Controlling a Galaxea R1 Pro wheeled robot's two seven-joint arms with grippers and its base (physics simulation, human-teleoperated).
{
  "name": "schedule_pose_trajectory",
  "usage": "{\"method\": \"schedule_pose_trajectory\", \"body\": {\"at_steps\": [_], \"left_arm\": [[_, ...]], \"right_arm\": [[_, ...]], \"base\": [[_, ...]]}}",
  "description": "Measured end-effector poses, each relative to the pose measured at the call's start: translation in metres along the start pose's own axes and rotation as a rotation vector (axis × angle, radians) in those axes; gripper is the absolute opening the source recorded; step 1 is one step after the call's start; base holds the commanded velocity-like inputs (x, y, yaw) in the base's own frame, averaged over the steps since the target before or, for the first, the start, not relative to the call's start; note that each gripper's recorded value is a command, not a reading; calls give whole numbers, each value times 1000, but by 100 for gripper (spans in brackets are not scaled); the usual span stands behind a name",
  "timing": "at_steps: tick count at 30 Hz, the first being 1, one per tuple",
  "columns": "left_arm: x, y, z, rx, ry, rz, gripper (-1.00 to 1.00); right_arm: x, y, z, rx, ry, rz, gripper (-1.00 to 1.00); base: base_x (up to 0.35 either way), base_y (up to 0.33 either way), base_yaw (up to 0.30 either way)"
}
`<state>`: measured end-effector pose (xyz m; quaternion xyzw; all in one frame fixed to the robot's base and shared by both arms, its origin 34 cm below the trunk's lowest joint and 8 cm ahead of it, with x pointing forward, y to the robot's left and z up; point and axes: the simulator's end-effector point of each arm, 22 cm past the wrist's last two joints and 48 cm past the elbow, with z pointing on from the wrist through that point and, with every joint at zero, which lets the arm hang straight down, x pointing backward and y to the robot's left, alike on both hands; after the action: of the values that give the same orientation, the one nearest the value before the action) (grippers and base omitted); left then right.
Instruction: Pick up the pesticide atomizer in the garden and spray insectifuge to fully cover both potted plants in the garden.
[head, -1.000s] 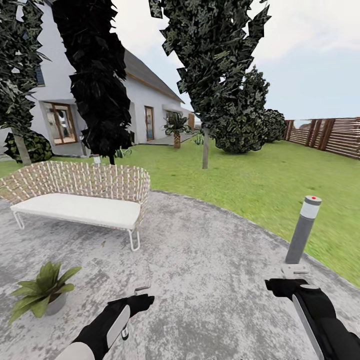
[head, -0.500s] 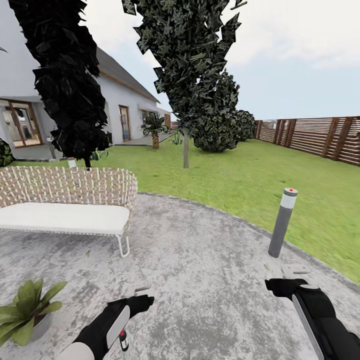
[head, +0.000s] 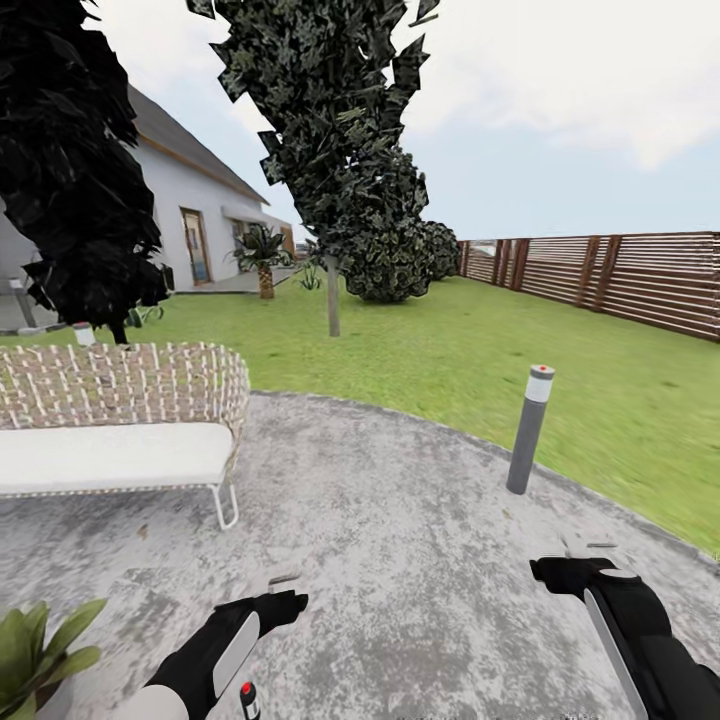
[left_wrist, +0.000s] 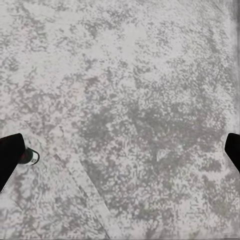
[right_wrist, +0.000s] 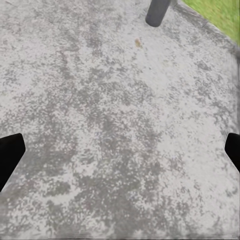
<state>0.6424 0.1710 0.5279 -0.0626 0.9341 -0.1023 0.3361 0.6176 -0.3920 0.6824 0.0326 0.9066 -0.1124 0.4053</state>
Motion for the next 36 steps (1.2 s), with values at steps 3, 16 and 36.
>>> {"method": "schedule_pose_trajectory", "body": {"at_steps": [3, 16, 36], "left_arm": [[0, 0, 0, 0, 0, 1, 100], [11, 29, 0, -53, 54, 60, 100], [-15, 69, 9, -91, -58, 84, 100]], "right_arm": [[0, 0, 0, 0, 0, 0, 100], [23, -2, 2, 5, 51, 6, 100], [54, 2, 20, 11, 51, 7, 100]], "base": [[0, 338, -299], [0, 93, -55], [0, 0, 0]]}}
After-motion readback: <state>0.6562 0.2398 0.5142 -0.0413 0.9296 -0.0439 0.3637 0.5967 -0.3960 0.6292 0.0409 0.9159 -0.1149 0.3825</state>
